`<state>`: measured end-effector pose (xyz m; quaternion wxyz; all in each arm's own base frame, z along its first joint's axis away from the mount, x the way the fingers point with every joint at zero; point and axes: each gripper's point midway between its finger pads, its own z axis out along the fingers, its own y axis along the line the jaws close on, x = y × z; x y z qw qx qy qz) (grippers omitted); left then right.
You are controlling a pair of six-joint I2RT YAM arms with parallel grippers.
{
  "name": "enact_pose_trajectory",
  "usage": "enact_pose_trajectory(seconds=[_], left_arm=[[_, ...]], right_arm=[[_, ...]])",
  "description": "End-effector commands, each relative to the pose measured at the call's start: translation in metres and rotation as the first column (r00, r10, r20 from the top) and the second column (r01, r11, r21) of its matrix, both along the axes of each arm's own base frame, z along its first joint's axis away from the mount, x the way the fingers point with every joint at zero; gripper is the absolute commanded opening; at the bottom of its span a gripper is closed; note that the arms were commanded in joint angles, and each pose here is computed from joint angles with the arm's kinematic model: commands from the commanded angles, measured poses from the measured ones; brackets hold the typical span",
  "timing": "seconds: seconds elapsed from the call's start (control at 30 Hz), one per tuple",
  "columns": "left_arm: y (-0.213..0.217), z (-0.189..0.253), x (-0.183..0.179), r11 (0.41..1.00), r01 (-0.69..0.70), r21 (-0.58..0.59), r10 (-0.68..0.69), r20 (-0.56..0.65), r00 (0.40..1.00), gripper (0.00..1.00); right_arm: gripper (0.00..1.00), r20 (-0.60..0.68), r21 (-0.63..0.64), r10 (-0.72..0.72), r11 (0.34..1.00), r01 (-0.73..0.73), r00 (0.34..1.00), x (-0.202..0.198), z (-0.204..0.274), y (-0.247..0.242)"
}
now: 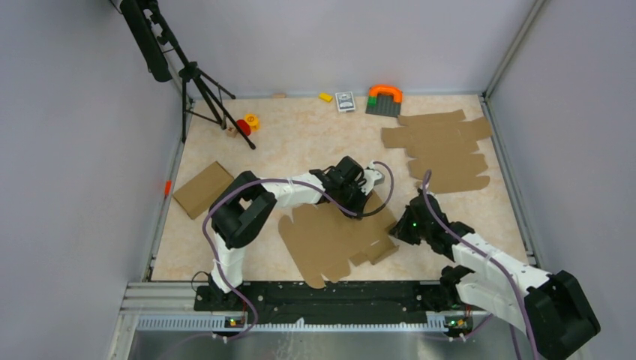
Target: Fold the paper box
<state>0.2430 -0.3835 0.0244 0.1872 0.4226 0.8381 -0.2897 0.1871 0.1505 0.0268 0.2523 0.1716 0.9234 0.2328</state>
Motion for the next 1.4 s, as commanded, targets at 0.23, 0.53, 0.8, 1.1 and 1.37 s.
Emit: enact_pose_trajectory(seconds=[0.23,0.53,0.8,1.1,1.37], left_arm=[[0.013,-0.015,-0.011,0.998,0.030,0.059,-0.030,-0.016,0.999,0.00],[0.014,-0.016,-0.010,0.997,0.026,0.066,-0.025,-0.013,1.000,0.00],[0.013,-0.016,-0.011,0.997,0.054,0.059,-0.054,0.002,0.999,0.00],[0.010,-0.008,-0.011,0.998,0.063,0.023,-0.063,0.024,0.998,0.01],[0.016,0.054,-0.023,0.999,0.041,-0.016,-0.038,0.161,0.986,0.32]], right_arm=[[0.00,0.116,-0.151,0.018,0.988,0.000,0.993,0.044,0.034,-0.014],[0.00,0.061,-0.166,0.059,0.985,-0.048,0.996,0.045,0.021,-0.010],[0.00,-0.014,-0.189,0.066,0.980,-0.067,0.998,0.041,-0.012,-0.012],[0.00,-0.094,-0.233,0.055,0.970,-0.076,0.994,0.027,-0.023,-0.021],[0.00,-0.112,-0.255,0.030,0.965,-0.058,0.993,0.022,-0.025,-0.028]])
